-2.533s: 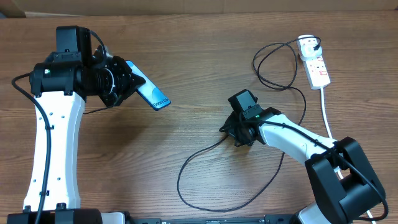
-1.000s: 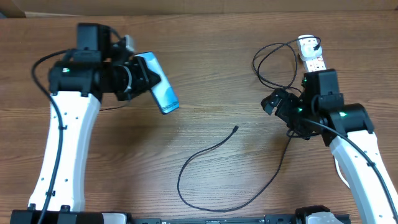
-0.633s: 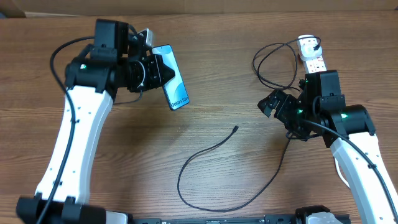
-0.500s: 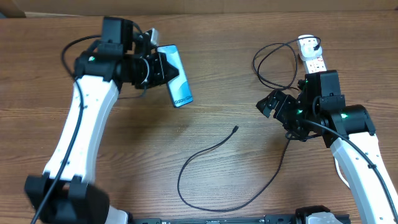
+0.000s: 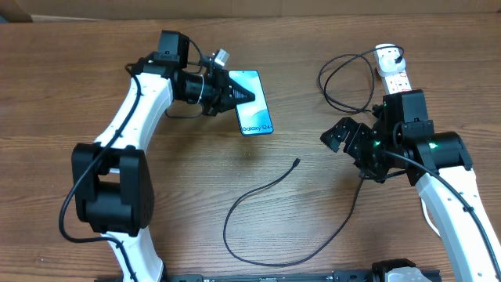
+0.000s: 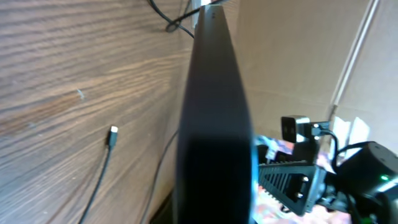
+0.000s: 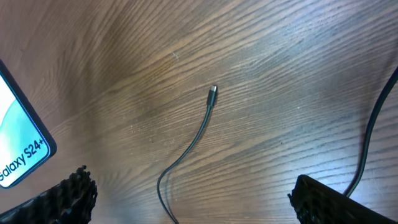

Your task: Plug charger to phone and switch on socket

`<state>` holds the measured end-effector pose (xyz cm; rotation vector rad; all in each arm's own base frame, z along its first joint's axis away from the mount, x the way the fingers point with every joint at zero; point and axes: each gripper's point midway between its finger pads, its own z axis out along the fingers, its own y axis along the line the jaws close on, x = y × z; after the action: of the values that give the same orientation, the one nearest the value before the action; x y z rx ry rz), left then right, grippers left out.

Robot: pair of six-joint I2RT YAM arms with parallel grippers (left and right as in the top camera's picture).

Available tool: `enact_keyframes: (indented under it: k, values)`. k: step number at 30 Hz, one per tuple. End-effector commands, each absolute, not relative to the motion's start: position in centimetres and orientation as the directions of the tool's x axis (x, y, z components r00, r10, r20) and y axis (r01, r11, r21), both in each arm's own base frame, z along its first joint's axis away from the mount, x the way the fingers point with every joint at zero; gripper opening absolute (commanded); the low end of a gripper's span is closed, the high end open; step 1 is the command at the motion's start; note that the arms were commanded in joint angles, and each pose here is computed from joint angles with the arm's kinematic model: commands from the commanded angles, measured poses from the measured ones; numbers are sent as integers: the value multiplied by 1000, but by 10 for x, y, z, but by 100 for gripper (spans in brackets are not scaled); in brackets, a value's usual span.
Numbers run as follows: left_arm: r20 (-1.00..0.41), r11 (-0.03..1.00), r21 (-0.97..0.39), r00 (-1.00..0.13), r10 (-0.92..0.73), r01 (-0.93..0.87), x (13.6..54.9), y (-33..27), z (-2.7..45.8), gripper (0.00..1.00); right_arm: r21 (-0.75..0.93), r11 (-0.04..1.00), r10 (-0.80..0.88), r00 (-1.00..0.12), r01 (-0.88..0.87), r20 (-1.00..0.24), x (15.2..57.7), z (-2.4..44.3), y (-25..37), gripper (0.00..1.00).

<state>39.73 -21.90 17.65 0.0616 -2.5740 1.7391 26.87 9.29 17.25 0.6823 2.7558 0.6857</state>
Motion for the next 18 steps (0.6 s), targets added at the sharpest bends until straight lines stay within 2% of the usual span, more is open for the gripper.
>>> enact_keyframes:
  k: [1, 9, 13, 18]
  values:
    - [66, 272, -960, -998, 16, -59, 394, -220, 196, 4, 504, 783, 477, -872, 364, -111, 272, 179, 94, 100]
    - [93, 279, -956, -995, 19, -85, 390, -221, 195, 4, 505, 780, 482, -869, 369, -108, 272, 179, 94, 100]
    - [194, 220, -958, -981, 19, -185, 387, -221, 206, 4, 519, 771, 481, -872, 368, -96, 272, 181, 97, 100]
    - [172, 169, -972, -985, 29, -164, 391, -217, 215, 4, 528, 757, 500, -862, 384, -89, 274, 181, 98, 100]
